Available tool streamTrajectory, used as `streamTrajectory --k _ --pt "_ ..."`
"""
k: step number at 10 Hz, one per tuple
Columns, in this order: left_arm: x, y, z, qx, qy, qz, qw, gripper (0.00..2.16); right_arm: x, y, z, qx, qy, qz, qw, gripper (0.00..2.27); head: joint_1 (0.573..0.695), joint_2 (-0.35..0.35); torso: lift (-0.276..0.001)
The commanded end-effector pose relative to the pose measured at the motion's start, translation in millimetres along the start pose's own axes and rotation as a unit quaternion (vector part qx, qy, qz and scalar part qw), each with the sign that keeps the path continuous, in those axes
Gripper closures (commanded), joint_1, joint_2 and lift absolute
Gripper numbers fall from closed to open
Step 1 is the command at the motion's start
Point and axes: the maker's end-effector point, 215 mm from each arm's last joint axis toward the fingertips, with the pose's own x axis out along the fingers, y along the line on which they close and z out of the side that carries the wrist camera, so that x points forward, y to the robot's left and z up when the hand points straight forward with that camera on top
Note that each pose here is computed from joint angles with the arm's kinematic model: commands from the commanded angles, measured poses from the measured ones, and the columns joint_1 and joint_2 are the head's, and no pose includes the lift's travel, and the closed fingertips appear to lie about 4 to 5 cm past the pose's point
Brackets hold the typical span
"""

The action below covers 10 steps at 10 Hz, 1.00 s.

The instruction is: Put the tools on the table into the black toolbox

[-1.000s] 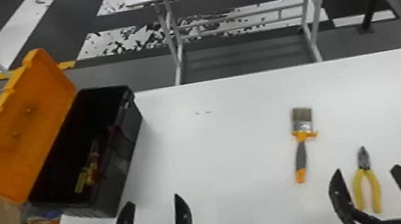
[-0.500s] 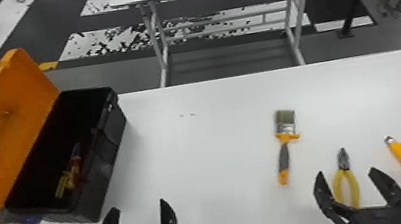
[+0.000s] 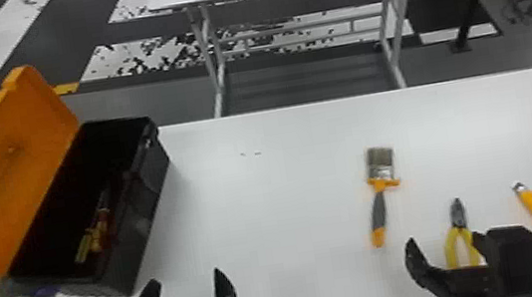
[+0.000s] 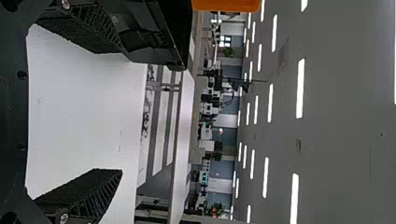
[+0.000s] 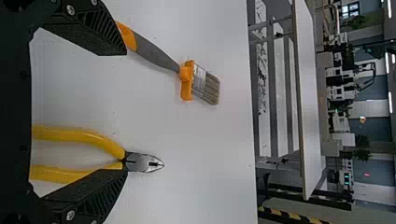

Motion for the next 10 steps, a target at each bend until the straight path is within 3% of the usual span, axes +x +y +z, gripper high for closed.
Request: streamTrajectory --k 1,3,5,8,10 --pt "-0.1 0.2 -0.3 0.0 0.0 0.0 1.0 0.08 3.3 0.4 -12.8 -0.004 0.042 -0.004 0.999 0.12 0.695 0.129 -0.075" --pt "-0.1 -1.1 -1.2 0.0 0.002 -0.003 1.0 0.08 0.1 -9.4 -22.2 -0.014 0.108 -0.023 0.994 0.12 0.695 0.129 -0.075" --pt "0.0 -1.6 -3.2 -0.001 0.004 -0.005 1.0 0.08 -4.9 -18.1 -8.5 -0.021 0.14 -0.034 0.989 0.12 0.695 0.112 -0.075" --pt "2.2 0.1 -2.6 -0.003 0.004 -0.004 1.0 0.08 -8.5 -33.6 -2.8 -0.021 0.157 -0.048 0.986 0.12 0.695 0.089 -0.075" --pt "4.6 0.8 -6.3 -0.008 0.009 -0.004 0.9999 0.08 -5.4 -36.6 -13.3 -0.013 0.168 -0.047 0.985 0.12 0.695 0.072 -0.075"
